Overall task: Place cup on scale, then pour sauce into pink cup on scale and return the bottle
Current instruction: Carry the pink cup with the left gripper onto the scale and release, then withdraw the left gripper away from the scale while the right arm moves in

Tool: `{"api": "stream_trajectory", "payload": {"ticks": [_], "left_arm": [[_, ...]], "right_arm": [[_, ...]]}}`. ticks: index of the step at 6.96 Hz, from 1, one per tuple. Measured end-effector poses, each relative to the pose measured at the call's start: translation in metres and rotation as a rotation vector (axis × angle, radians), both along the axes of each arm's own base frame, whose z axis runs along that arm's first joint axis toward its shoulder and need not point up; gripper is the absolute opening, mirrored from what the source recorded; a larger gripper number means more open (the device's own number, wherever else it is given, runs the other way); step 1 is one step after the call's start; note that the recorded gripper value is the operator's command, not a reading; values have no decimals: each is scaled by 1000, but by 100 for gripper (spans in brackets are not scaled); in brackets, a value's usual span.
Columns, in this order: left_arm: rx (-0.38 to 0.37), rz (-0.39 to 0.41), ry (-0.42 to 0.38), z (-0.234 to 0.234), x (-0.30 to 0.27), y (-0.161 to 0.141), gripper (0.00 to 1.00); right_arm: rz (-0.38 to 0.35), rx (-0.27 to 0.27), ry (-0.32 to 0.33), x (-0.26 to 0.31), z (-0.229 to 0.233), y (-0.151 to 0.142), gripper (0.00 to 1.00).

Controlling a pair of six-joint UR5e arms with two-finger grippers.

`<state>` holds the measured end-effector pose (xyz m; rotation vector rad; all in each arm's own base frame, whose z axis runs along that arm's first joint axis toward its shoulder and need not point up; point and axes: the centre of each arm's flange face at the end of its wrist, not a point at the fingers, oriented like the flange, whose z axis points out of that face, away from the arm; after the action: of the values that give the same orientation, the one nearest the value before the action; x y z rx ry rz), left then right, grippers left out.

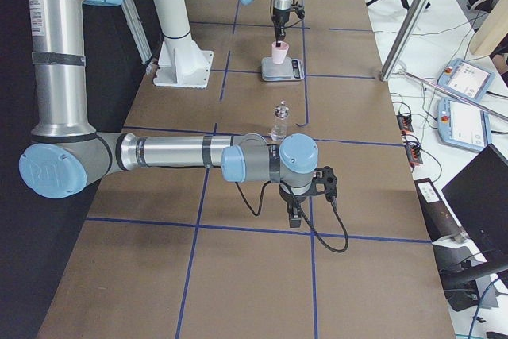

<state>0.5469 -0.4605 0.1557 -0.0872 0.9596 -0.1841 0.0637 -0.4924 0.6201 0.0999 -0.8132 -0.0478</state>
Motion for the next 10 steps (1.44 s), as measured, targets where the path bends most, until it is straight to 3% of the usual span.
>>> {"api": "stream_trajectory", "payload": {"ticks": [1, 2, 3, 6, 8, 10], "left_arm": [[5, 3, 0, 3, 3, 1, 31], [9, 4, -1, 5, 3, 2, 79], [12, 3, -2, 7, 2, 1, 95], [29, -24, 23, -5, -21, -8, 99], [54, -52, 64, -22, -72, -23, 99], [97, -50, 90, -19, -130, -30, 99]], "right_arm": [[0, 1, 0, 0, 0, 0, 100], [0, 1, 0, 0, -1, 0, 100], [0, 2, -1, 0, -1, 0, 100], [-1, 9, -9, -1, -5, -2, 100], [2, 25, -45, -2, -21, -1, 100], [46, 16, -64, -4, -85, 15, 100]]}}
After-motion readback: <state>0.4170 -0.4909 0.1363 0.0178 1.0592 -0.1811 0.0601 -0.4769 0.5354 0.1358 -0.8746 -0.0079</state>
